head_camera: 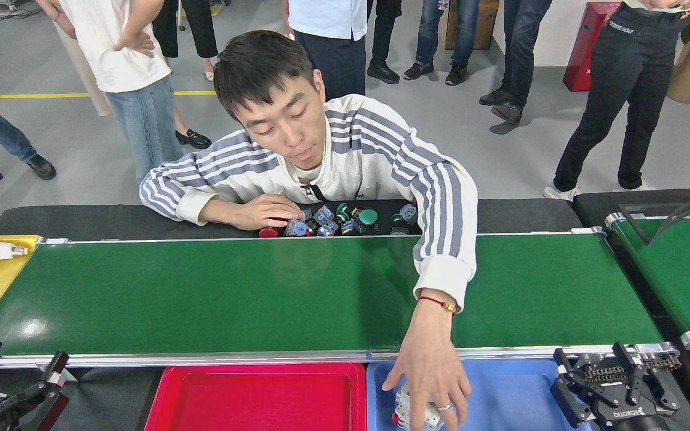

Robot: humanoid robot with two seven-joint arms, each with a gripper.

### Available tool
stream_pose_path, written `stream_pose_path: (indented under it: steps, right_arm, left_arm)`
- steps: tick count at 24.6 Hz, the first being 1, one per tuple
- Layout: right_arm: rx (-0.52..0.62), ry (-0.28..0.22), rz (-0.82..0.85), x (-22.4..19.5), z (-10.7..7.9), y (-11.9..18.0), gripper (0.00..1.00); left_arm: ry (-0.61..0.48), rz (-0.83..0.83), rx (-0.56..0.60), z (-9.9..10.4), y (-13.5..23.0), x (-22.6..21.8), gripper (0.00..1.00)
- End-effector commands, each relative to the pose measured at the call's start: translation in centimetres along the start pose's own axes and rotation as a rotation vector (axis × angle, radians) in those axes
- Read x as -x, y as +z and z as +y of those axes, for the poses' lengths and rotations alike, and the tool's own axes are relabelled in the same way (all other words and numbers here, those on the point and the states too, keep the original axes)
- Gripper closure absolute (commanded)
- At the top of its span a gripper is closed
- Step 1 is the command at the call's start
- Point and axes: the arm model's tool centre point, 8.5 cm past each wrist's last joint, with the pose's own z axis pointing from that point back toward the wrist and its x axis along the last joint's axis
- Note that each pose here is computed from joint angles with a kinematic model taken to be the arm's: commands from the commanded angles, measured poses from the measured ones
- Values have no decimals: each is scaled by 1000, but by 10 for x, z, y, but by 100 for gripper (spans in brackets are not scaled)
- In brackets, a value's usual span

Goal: Pick switch part from conveyor to tray

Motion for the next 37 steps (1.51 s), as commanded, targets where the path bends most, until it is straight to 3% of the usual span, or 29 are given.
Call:
stream_pose_path:
  steps: [1, 5, 12, 18, 37]
  right_arm:
    - [19, 8, 0, 2, -6, 0, 0]
    - [17, 8, 5, 2, -5, 0, 0]
    - [16, 7, 10, 3, -5, 0, 0]
    - [16, 7, 13, 4, -5, 1, 0]
    - [7, 9, 17, 5, -3, 3, 0]
  left_arm:
    - [-20, 135, 4, -2, 0, 10, 0]
    - [11, 273, 25, -16, 3, 7, 0]
    - [55, 79, 46, -27, 4, -27, 0]
    - [141, 66, 48, -41, 6, -58, 0]
    - [123, 56, 51, -39, 2, -57, 0]
